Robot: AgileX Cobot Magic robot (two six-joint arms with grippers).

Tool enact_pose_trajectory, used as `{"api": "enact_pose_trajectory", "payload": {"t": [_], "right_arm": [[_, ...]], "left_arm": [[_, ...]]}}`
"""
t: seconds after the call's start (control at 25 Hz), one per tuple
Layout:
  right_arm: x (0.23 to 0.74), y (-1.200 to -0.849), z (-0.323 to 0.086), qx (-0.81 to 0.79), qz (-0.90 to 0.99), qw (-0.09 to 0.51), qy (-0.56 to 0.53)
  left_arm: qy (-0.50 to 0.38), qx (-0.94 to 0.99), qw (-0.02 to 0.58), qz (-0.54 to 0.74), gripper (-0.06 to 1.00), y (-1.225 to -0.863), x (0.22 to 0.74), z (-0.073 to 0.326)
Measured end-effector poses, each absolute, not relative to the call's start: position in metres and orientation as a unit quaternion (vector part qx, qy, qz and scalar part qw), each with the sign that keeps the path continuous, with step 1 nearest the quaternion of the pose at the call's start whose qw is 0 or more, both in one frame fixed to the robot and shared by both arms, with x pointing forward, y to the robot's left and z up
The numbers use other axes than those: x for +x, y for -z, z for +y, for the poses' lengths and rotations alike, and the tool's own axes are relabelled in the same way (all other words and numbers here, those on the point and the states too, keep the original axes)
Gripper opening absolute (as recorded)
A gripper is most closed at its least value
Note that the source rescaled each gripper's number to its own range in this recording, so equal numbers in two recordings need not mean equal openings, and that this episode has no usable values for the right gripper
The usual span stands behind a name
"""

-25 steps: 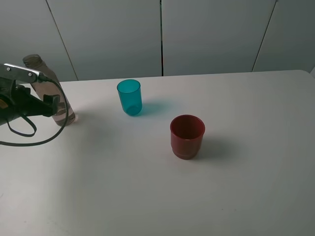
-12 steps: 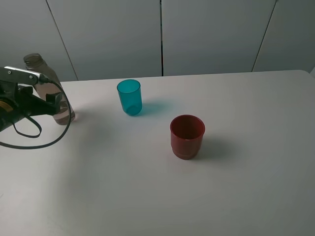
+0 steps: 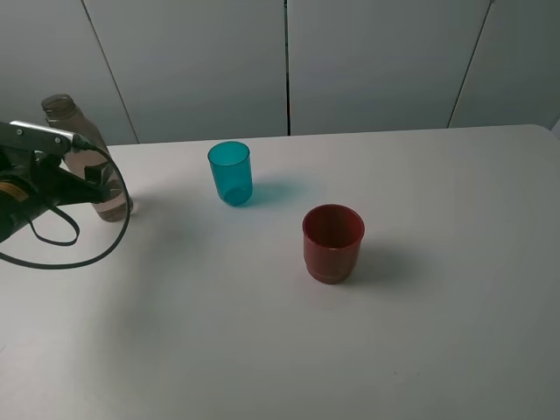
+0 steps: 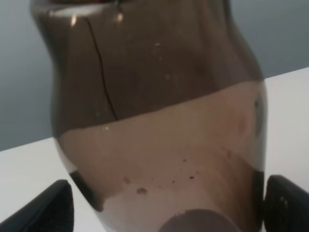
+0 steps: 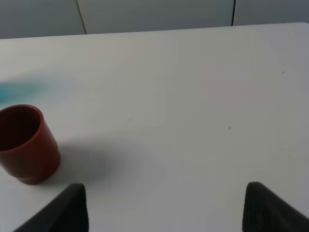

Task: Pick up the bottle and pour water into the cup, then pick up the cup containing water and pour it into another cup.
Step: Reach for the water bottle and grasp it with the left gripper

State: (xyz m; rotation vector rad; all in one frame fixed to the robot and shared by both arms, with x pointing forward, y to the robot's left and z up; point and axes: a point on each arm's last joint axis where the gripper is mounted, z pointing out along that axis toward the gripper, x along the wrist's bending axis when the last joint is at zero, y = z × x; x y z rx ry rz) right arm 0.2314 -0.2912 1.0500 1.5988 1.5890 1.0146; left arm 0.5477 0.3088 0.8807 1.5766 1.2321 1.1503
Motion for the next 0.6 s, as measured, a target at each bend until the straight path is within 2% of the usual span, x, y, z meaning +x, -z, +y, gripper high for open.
{"api": "enact_pose_trajectory", "payload": {"t": [0.4, 0.6], "right_arm": [[0.231, -1.050, -0.291, 0.611, 0.607, 0.329, -0.388], [0.231, -1.050, -0.291, 0.611, 0.607, 0.329, -0.388]], "left_arm": [[-0.471, 0.617, 0.411, 0.478, 0.99, -0.889, 0.563, 0.310], [-0.476, 0.611, 0.416, 0.477, 0.99, -0.882, 0.565, 0.310]]}}
